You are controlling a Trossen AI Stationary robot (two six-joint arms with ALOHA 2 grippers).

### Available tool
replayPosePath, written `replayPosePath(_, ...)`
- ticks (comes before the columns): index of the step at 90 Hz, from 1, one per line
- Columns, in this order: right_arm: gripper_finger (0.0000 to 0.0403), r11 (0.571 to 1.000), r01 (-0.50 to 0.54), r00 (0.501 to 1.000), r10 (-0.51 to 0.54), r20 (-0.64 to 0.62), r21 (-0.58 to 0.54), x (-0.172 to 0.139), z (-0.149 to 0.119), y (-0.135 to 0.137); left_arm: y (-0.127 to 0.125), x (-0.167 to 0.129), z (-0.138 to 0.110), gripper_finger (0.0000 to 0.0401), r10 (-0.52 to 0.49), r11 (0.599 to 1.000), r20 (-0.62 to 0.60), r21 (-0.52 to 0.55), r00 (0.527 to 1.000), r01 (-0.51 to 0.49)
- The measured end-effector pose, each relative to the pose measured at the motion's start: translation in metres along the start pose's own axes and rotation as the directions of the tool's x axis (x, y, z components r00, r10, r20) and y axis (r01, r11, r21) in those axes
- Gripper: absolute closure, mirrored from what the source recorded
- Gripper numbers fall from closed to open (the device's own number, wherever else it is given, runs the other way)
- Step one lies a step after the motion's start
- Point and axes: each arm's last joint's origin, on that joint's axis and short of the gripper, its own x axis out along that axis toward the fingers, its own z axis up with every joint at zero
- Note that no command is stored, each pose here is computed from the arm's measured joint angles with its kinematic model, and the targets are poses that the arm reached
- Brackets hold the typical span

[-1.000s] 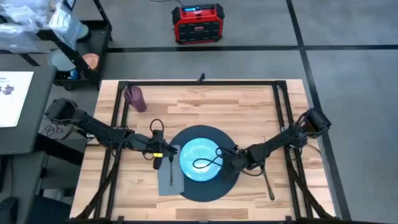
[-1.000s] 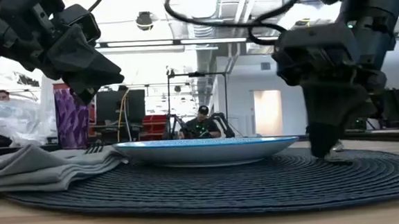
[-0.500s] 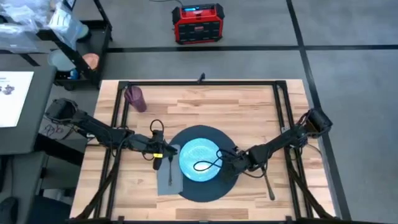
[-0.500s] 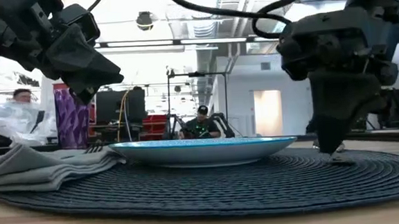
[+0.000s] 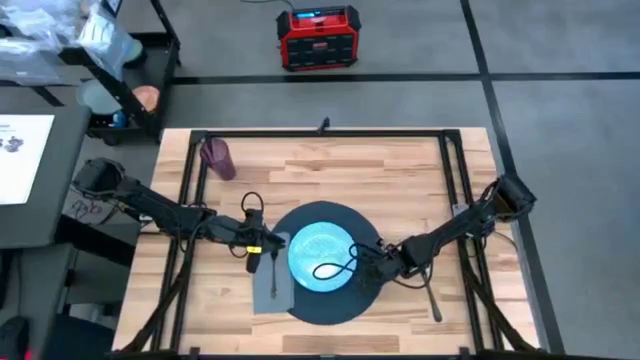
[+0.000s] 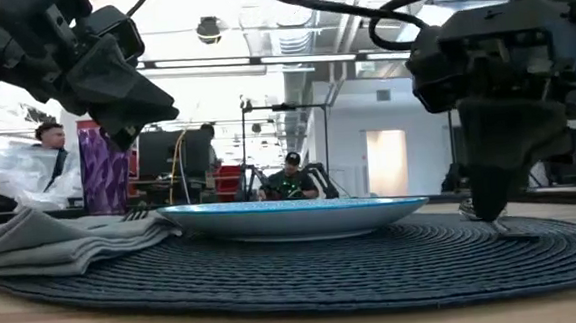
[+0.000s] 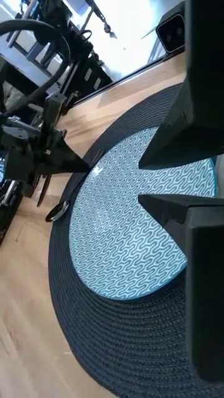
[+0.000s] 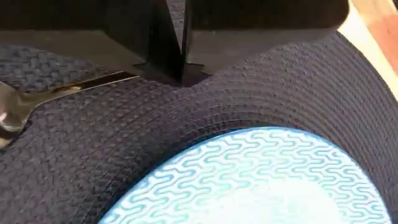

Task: Set table place
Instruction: Adjust the black spoon on the dark blue table mat

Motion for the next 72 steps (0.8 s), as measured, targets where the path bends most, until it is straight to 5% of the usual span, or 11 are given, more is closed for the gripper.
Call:
replayPosePath(22,0.0403,0.998,0.035,0.996,-0.039,-0.081,-0.059,-0.005,-0.004,-0.005,0.000,0.000,0.000,0.0345,0.000,1.000,0.000,-0.003,1.000,0.000)
replayPosePath(53,0.0403,0.992,-0.037,0.999,0.034,-0.030,-0.118,-0.045,-0.002,-0.002,0.000,0.000,0.000,0.0345,0.006,1.000,0.003,-0.005,1.000,-0.006)
replayPosePath(72,0.0403,0.995,0.052,0.999,-0.053,-0.007,-0.084,-0.059,-0.004,-0.012,0.000,0.000,0.000,0.0345,0.006,1.000,0.003,-0.006,1.000,-0.006)
